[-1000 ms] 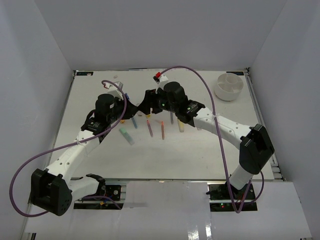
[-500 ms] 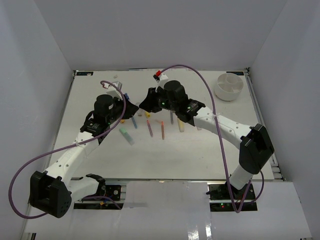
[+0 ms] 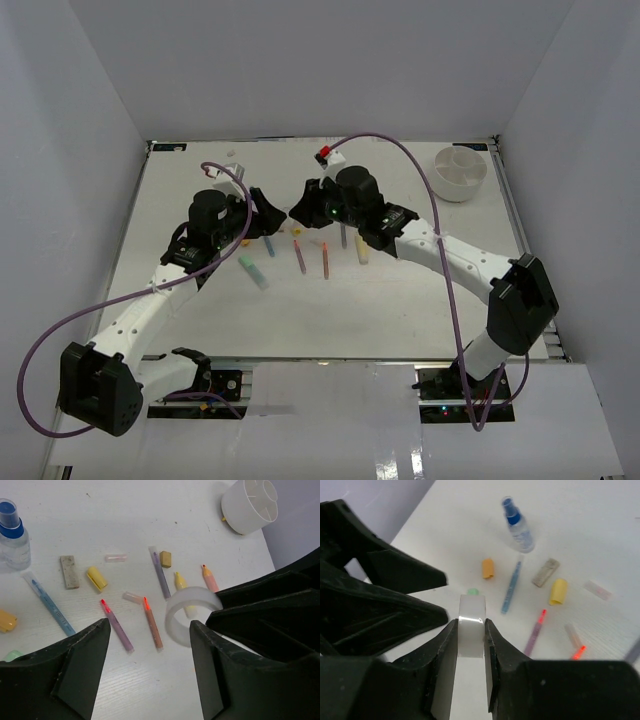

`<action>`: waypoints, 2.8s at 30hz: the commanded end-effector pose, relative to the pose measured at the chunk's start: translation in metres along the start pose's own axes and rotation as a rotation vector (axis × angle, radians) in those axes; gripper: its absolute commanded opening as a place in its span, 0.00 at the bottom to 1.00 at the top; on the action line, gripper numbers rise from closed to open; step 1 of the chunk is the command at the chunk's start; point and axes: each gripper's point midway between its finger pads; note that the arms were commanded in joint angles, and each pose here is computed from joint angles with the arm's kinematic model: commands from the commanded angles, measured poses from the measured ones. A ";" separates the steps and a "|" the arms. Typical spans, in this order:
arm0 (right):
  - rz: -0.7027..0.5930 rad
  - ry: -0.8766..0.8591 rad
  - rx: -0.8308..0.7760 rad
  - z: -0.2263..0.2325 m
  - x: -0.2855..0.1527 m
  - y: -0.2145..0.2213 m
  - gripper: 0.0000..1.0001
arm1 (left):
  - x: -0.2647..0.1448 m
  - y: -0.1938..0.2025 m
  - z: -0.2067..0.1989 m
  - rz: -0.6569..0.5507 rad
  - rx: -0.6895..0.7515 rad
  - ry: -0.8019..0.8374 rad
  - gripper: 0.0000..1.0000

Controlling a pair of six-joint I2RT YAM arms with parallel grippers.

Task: Sort the stationery into containers
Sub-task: Pick up the stationery from the center of the board, then place the stationery in the storage box.

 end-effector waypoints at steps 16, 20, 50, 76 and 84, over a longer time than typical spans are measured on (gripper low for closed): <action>-0.330 0.808 -0.172 -0.252 -0.218 -0.134 0.08 | -0.017 -0.012 0.036 0.002 0.101 -0.230 0.92; -0.334 0.920 -0.126 -0.308 -0.264 -0.154 0.08 | -0.025 -0.012 0.056 -0.004 0.139 -0.335 0.92; -0.210 0.648 -0.483 -0.482 -0.222 -0.201 0.08 | -0.018 0.003 0.079 0.058 0.186 -0.419 0.93; -0.127 0.599 -0.452 -0.522 -0.205 -0.155 0.15 | -0.008 0.018 0.082 0.114 0.186 -0.406 0.93; -0.137 0.599 -0.451 -0.523 -0.204 -0.160 0.39 | -0.007 0.019 0.081 0.119 0.185 -0.396 0.93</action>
Point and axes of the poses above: each gripper's point midway between its finger pads, its own x axis out along the fingers, its own z axis along the line the jaws close on, y = z × x, and after that the axes turned 4 degrees about x, right-handed
